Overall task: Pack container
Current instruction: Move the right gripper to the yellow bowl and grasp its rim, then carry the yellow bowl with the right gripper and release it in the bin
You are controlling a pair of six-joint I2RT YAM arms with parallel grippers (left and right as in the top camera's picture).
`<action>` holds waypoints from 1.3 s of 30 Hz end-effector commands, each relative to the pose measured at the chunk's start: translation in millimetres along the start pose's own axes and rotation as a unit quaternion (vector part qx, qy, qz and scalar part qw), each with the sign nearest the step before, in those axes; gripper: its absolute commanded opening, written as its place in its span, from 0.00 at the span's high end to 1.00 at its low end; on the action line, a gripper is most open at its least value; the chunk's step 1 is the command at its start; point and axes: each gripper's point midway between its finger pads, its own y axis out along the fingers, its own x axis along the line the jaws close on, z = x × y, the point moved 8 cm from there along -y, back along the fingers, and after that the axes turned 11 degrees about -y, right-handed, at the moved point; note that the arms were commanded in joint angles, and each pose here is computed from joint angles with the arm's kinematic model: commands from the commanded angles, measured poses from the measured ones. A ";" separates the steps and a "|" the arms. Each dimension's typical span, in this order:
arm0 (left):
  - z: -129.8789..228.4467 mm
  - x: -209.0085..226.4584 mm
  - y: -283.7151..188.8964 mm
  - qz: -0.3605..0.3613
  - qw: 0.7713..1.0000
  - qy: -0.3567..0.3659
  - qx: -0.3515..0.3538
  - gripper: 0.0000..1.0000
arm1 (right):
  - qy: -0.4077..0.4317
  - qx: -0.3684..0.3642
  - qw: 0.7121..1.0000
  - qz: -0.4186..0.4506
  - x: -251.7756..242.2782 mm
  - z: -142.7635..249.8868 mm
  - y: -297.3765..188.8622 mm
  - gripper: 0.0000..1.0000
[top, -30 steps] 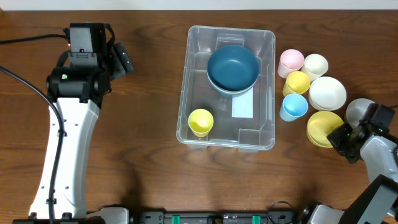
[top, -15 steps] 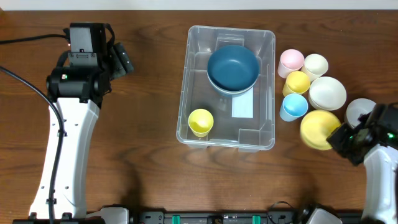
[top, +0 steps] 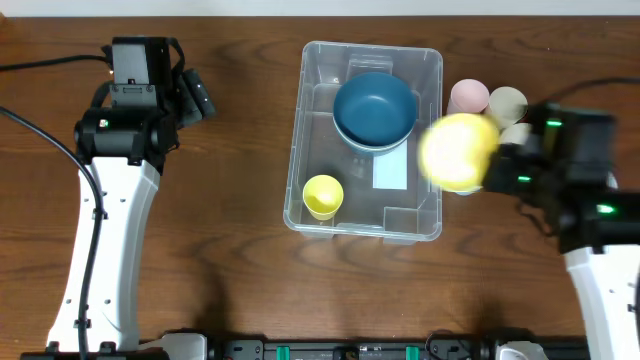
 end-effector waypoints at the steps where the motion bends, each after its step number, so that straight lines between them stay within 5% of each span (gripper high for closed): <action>1: -3.1 0.7 -0.7 -0.003 1.000 -0.001 -0.004 0.02 | -0.073 0.009 0.997 -0.022 36.0 -3.0 13.6 0.99; 7: -3.1 0.7 -0.7 -0.003 1.000 -0.001 -0.004 0.02 | -0.162 0.054 0.985 -0.009 85.3 8.3 60.2 0.99; 15: -3.1 0.7 -0.7 -0.003 1.000 -0.001 -0.004 0.02 | -0.189 0.148 0.970 0.046 87.0 32.4 114.2 0.99; 31: -3.1 0.7 -0.7 -0.003 1.000 -0.001 -0.004 0.02 | -0.198 0.245 0.947 0.067 76.7 61.8 125.9 0.98; 33: -3.1 0.7 -0.7 -0.003 1.000 -0.001 -0.004 0.02 | -0.198 0.246 0.946 0.067 76.4 62.5 126.3 0.91; 35: -3.1 0.7 -0.7 -0.003 1.000 -0.001 -0.004 0.02 | -0.198 0.247 0.946 0.067 76.4 62.6 126.3 0.67; 39: -3.1 0.7 -0.7 -0.003 1.000 -0.001 -0.004 0.02 | -0.198 0.241 0.948 0.066 77.1 60.7 126.7 0.62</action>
